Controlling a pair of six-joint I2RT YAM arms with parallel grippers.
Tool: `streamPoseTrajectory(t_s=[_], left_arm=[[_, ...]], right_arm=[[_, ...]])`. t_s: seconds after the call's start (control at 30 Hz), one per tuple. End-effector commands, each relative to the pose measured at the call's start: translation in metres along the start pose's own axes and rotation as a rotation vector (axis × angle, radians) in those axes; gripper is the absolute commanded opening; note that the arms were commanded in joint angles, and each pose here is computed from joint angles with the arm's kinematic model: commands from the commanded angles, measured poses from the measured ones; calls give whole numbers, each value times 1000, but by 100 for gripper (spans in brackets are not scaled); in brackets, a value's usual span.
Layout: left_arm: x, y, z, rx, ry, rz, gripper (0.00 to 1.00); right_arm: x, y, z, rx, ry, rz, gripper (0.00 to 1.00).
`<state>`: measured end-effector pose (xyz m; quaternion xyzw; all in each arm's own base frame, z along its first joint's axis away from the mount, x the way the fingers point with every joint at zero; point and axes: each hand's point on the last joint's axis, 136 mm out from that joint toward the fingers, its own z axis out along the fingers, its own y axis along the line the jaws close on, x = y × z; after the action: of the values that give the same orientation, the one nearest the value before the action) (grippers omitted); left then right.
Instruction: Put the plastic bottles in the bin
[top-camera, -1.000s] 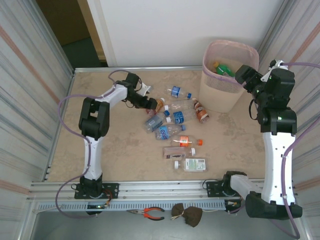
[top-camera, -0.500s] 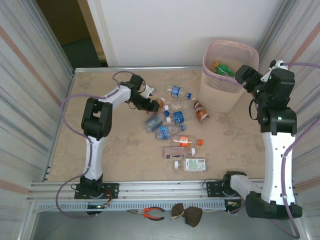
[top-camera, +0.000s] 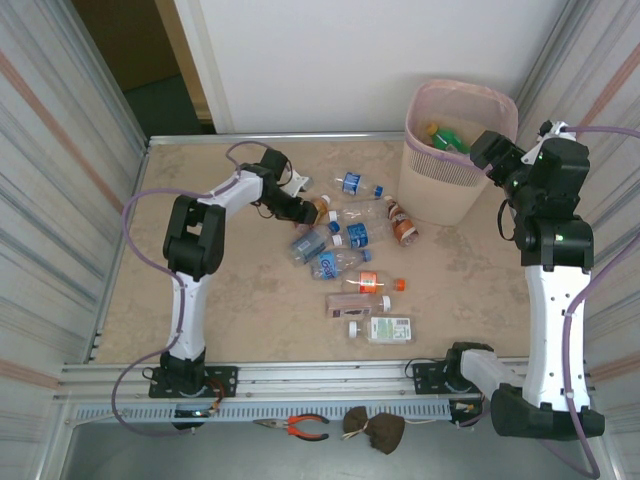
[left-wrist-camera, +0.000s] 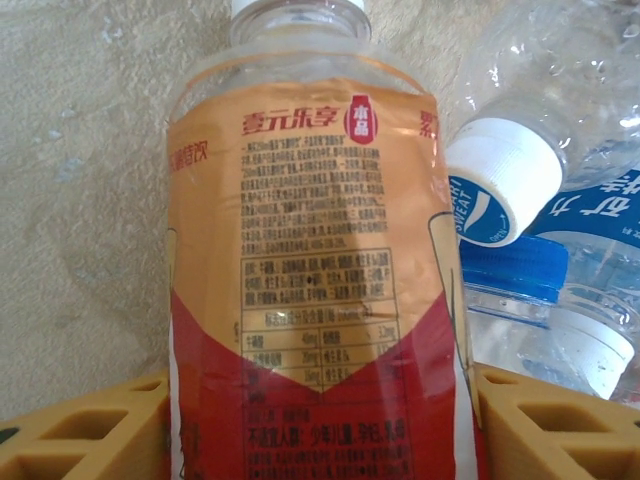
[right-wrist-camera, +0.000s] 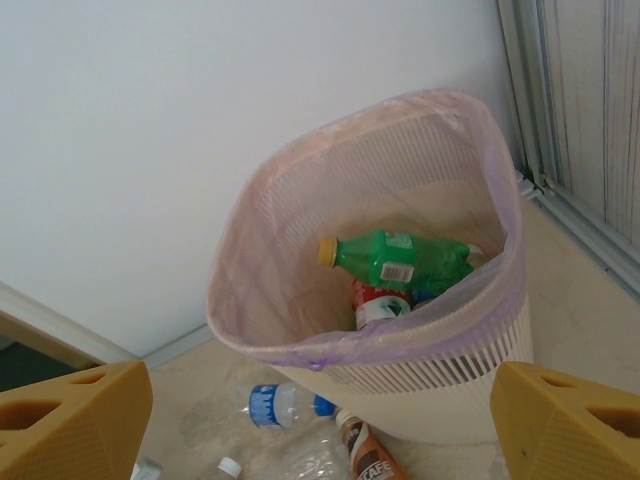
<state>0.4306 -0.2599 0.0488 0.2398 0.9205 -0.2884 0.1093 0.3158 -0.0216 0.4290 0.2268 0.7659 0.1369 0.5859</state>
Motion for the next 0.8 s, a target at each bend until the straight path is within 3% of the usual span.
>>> streamPoseTrajectory(t_s=[0.0,0.4,0.77], left_arm=[[-13,-9,-23,-33,-37,47,64],[-39,-40,-89,-68,-199,148,62],[-56,-116,-167,33,-481,380,59]], right_arm=[[-7,0,-6,-3,-32,9,87],[-7,14,-5,-78,-28,9,86],[-10,65,-16,-365,-4,17,86]])
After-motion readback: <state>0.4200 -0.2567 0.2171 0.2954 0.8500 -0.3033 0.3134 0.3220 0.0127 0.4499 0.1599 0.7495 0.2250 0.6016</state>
